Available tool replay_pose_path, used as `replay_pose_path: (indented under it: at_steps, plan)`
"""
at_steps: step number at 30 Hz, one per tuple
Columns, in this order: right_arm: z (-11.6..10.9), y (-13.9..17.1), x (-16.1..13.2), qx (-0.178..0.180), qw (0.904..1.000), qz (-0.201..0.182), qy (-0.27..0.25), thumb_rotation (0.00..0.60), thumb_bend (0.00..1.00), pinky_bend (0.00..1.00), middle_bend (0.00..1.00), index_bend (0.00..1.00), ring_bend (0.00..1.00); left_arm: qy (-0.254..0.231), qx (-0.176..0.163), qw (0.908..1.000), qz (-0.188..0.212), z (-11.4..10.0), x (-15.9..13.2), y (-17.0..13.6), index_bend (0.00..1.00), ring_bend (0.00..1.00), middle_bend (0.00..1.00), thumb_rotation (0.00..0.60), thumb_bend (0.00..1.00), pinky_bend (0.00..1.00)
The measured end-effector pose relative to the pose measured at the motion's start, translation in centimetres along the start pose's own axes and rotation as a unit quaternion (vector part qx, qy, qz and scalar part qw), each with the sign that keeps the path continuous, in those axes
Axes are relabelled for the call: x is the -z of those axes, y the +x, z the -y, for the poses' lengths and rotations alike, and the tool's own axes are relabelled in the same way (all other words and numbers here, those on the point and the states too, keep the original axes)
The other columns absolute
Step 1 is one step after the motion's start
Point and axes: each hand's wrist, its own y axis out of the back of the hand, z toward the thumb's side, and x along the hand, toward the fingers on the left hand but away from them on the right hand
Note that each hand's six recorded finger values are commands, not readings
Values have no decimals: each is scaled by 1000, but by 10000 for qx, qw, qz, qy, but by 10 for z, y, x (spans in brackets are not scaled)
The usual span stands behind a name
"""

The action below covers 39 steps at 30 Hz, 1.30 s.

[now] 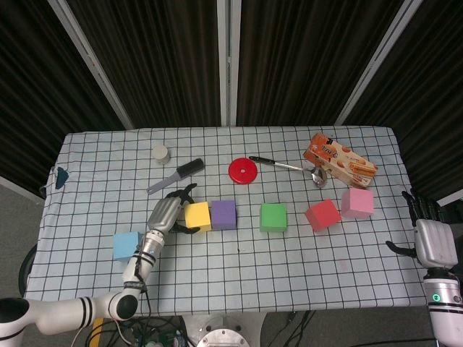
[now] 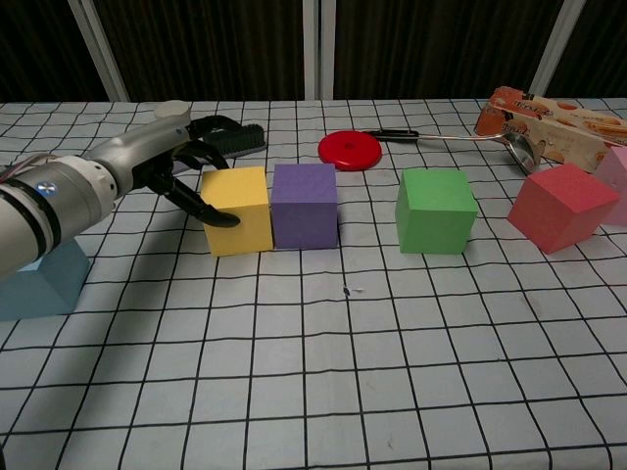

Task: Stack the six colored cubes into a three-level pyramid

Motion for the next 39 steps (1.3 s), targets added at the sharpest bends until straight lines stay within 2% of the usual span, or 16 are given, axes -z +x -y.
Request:
replay_pose_path:
  at_steps: [28, 33, 39]
  plan:
    - [5, 0, -1, -100, 9999, 4, 27, 600, 15, 0, 0, 0, 0, 68, -4, 10000, 16, 1, 1, 1, 81, 161, 514, 600, 161, 163]
    - [7, 1, -2, -177, 9998, 10, 48, 600, 15, 0, 0, 0, 0, 186, 75, 9998, 60, 4, 2, 1, 73, 160, 443, 600, 156, 156]
    - [8, 1, -1, -198, 9998, 30, 54, 600, 15, 0, 0, 0, 0, 219, 197, 9996, 10, 6, 5, 1, 56, 114, 246, 600, 129, 148]
